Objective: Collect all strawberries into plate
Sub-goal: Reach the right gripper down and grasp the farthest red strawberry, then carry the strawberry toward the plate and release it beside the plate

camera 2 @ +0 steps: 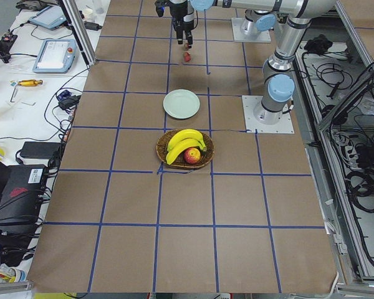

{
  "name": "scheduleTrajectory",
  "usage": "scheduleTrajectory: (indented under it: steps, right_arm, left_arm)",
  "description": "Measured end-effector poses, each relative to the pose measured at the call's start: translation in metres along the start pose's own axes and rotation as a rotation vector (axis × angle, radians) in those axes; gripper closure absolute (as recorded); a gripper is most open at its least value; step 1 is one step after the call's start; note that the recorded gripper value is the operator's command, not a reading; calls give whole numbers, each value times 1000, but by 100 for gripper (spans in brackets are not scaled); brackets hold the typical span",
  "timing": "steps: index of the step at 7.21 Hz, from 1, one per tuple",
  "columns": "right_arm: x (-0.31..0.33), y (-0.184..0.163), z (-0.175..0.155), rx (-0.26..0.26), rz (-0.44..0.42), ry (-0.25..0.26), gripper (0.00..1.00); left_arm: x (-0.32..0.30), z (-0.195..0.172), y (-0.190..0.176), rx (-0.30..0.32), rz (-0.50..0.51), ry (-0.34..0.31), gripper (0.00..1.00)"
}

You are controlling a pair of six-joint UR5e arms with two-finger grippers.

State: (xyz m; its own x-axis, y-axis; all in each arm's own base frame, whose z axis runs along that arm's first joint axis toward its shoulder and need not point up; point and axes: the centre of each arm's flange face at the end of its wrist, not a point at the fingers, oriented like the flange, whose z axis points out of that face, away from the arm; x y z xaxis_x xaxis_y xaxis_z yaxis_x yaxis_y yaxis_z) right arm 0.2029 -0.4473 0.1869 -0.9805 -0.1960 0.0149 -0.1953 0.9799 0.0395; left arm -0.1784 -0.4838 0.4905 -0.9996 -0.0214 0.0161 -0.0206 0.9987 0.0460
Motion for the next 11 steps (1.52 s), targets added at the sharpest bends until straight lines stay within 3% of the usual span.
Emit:
scheduleTrajectory:
  steps: [4, 5, 6, 7, 9, 10, 11]
  right_arm:
    - [0, -4, 5, -6, 0, 7, 37]
    - [0, -4, 6, -9, 1, 4, 56]
    - [0, -4, 8, -12, 1, 2, 95]
    - [0, -4, 9, -14, 3, 1, 100]
    - [0, -8, 4, 3, 12, 0, 100]
    - [-1, -16, -7, 33, 23, -8, 100]
    - [-9, -30, -25, 76, 66, -51, 100]
  left_arm:
    - [0, 1, -1, -1, 0, 0, 0]
    - [0, 1, -1, -1, 0, 0, 0]
    - [0, 1, -1, 0, 0, 0, 0]
    - [0, 0, 0, 2, 0, 0, 0]
    - [0, 0, 0, 3, 0, 0, 0]
    - [0, 0, 0, 3, 0, 0, 0]
    - [0, 0, 0, 3, 0, 0, 0]
